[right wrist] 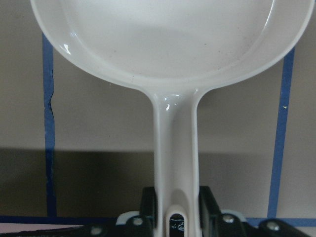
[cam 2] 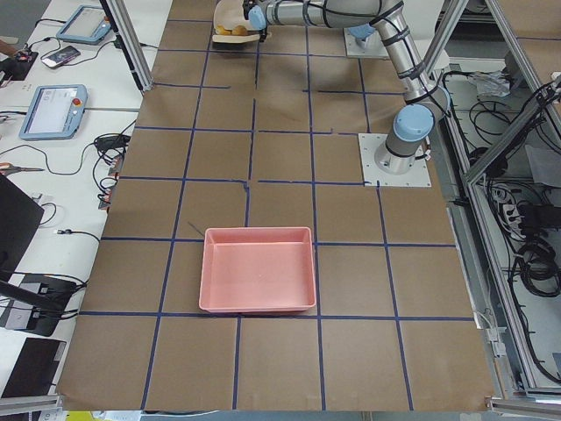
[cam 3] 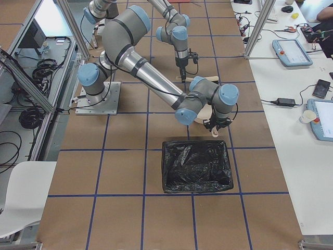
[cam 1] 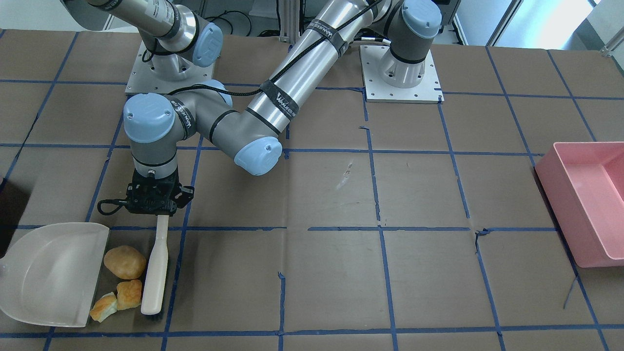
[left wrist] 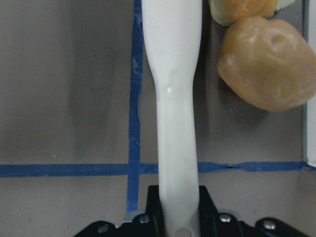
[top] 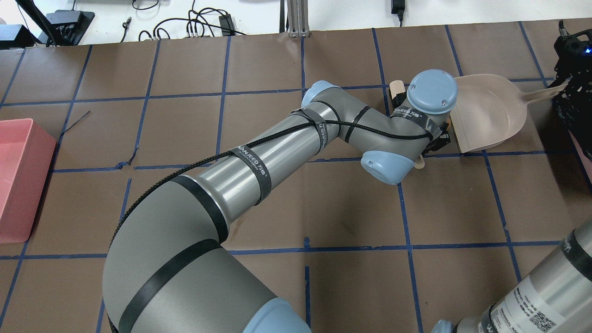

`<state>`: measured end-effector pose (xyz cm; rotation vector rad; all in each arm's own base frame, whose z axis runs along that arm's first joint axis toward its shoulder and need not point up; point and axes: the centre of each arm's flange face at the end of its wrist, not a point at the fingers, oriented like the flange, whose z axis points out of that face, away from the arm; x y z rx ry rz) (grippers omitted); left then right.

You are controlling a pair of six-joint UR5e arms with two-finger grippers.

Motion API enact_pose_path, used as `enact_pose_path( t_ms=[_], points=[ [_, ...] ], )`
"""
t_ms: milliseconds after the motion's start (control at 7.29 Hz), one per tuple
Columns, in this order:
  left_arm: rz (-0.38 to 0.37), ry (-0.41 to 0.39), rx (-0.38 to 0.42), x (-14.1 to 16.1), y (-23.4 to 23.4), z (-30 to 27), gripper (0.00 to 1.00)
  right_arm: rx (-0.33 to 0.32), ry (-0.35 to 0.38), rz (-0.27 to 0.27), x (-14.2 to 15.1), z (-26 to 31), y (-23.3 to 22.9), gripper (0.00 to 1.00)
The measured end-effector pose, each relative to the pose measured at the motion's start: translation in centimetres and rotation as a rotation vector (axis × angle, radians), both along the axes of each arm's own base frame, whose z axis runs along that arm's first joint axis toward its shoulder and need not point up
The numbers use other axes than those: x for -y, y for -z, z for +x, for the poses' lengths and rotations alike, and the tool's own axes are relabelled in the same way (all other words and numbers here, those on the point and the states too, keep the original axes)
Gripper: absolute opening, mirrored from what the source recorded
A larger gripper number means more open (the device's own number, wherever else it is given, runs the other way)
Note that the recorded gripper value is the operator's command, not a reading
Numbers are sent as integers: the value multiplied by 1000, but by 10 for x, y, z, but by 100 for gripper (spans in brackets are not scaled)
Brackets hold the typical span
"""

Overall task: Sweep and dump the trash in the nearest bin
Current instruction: 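Sweep the pastries into the dustpan held by the right gripper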

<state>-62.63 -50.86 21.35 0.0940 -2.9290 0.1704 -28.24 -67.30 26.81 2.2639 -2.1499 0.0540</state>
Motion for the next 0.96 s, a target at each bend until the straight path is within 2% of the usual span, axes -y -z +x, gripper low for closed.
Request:
enact_pose_path(
  t_ms=[412, 961],
  points=[
    [0, -13, -20, -10, -3, -14, 8, -5, -10, -4, 3, 6, -2, 0],
    [-14, -23, -49, -8, -1, -36, 8, -5, -12, -3, 3, 8, -1, 0]
  ],
)
